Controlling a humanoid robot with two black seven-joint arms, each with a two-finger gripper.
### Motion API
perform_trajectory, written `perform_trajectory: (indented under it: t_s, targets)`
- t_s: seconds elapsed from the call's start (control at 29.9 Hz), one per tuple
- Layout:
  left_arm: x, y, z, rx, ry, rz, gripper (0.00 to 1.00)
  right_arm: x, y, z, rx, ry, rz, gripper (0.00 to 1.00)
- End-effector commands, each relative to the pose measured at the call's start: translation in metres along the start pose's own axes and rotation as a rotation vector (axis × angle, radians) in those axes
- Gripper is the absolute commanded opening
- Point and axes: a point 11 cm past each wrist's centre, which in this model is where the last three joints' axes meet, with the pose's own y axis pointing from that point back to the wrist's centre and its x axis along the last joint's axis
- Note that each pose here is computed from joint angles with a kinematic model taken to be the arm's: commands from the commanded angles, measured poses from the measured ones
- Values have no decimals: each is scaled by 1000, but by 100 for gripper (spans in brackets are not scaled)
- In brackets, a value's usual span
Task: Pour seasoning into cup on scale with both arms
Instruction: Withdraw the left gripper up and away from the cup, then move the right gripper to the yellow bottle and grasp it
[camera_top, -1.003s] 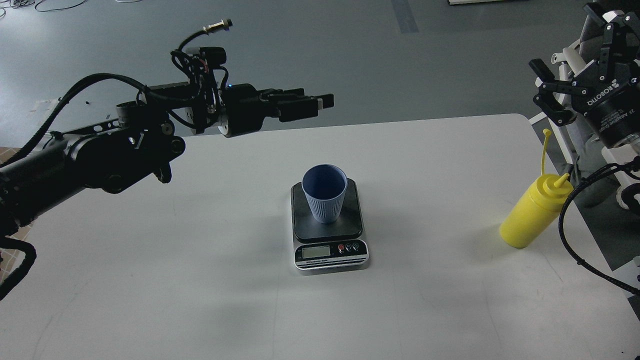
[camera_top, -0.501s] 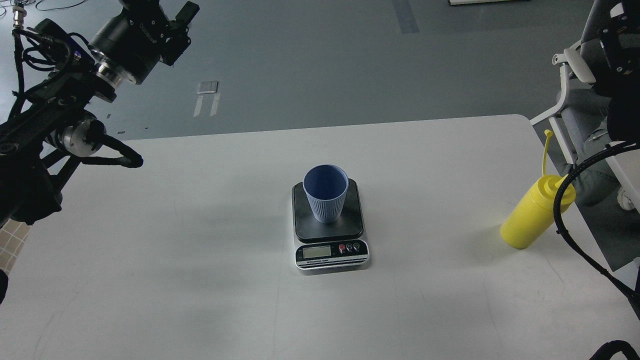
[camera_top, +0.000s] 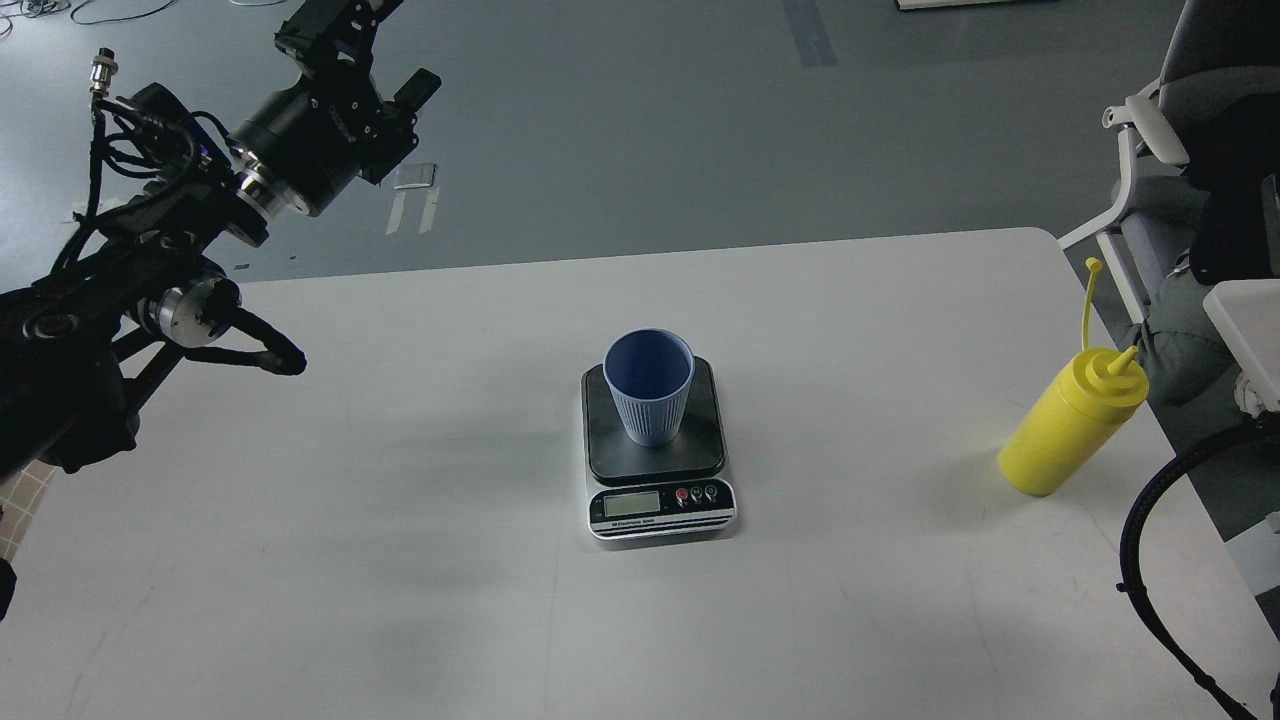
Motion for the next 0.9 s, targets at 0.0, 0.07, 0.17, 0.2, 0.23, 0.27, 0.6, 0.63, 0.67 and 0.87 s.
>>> perform_trajectory:
  t_s: [0.0, 0.07, 0.17, 0.2, 0.23, 0.27, 0.6, 0.63, 0.67, 0.87]
  targets:
    - [3, 3, 0, 7, -5, 1, 98, 9, 16, 18, -59, -29, 54, 100]
    - [7, 5, 1, 8, -12, 6, 98, 14, 25, 31, -99, -51, 82, 100]
    - [8, 10, 0, 14, -14, 8, 98, 21, 52, 71, -213, -120, 153, 100]
    - [8, 10, -1, 18, -12, 8, 98, 22, 56, 77, -233, -128, 163, 100]
    - [8, 12, -4, 23, -10, 10, 98, 22, 61, 87, -260, -141, 173, 100]
    - [8, 13, -5, 25, -11, 9, 98, 22, 65, 92, -272, -149, 182, 100]
    - [9, 20, -7, 35, -11, 11, 98, 34, 92, 87, -267, -152, 270, 100]
    - [8, 21, -4, 31, -13, 3, 98, 37, 100, 85, -264, -151, 295, 100]
    - [8, 22, -2, 29, -15, 0, 98, 39, 104, 84, -264, -152, 309, 100]
    - [11, 27, 1, 30, -21, -2, 98, 48, 121, 77, -234, -138, 371, 100]
